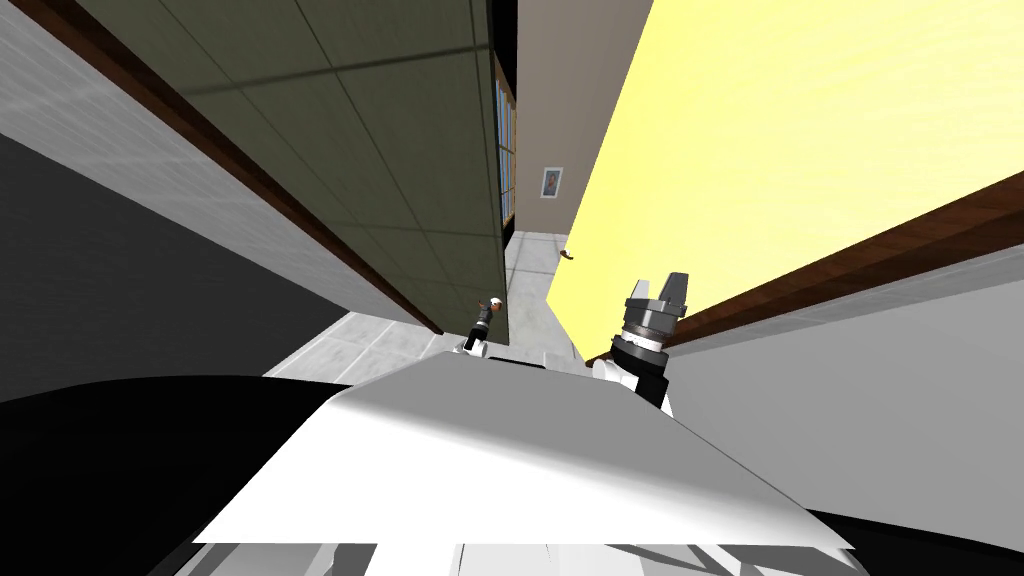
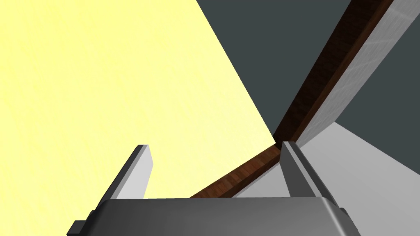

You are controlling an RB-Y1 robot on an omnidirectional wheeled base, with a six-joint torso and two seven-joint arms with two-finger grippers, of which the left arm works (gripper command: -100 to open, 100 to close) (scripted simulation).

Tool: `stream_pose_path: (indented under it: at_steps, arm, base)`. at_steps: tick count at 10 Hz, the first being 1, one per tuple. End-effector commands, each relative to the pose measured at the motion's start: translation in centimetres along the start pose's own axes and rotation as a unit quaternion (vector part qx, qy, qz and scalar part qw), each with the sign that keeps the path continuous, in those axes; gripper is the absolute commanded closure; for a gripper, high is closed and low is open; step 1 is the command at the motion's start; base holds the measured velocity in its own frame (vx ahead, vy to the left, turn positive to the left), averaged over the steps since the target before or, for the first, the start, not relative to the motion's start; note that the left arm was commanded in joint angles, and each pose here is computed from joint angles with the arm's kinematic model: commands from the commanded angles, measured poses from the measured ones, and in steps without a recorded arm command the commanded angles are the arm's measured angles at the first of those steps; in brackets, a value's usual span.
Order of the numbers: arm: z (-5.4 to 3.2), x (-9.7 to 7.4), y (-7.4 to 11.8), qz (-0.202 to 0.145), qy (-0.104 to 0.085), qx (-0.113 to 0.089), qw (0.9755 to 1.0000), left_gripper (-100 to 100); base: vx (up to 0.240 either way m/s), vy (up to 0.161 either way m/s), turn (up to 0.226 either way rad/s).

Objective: Push the door open

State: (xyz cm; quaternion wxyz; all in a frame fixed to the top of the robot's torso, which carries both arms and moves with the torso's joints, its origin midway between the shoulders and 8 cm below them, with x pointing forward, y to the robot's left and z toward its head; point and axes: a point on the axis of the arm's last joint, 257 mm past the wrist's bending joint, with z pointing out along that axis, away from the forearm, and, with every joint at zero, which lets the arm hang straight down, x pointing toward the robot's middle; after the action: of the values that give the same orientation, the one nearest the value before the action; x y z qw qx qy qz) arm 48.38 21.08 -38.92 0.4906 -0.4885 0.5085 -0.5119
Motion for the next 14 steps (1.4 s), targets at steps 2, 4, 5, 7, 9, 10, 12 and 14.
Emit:
stream_pose_path:
  at_steps: [2,4,5,7,9,10,12,14]
  arm:
    - [-0.16,0.1,0.2,0.0,0.0,-0.002,1.0,100]
    - [-0.16,0.1,0.2,0.0,0.0,-0.002,1.0,100]
    - [0.08,-0.6,0.0,0.002,-0.006,0.0,1.0,100]
    - [0.1,-1.1,-0.1,0.004,-0.012,0.001,0.9999,100]
    - [0.12,-2.1,-0.1,0.006,-0.023,0.001,0.9997,100]
    - [0.12,-2.6,-0.2,0.008,-0.029,0.001,0.9995,100]
    - [0.11,-3.7,-0.2,0.01,-0.044,0.002,0.999,100]
    - [0.09,-4.3,-0.2,0.011,-0.052,0.002,0.9986,100]
  base:
    - [-0.006,0.001,-0.006]
    - [0.0,0.0,0.0]
    - [0.119,-0.013,0.027]
    - [0.154,-0.031,0.035]
    - [0.189,-0.048,0.055]
    - [0.23,-0.06,0.045]
    - [0.209,-0.052,0.074]
    - [0.162,-0.078,0.078]
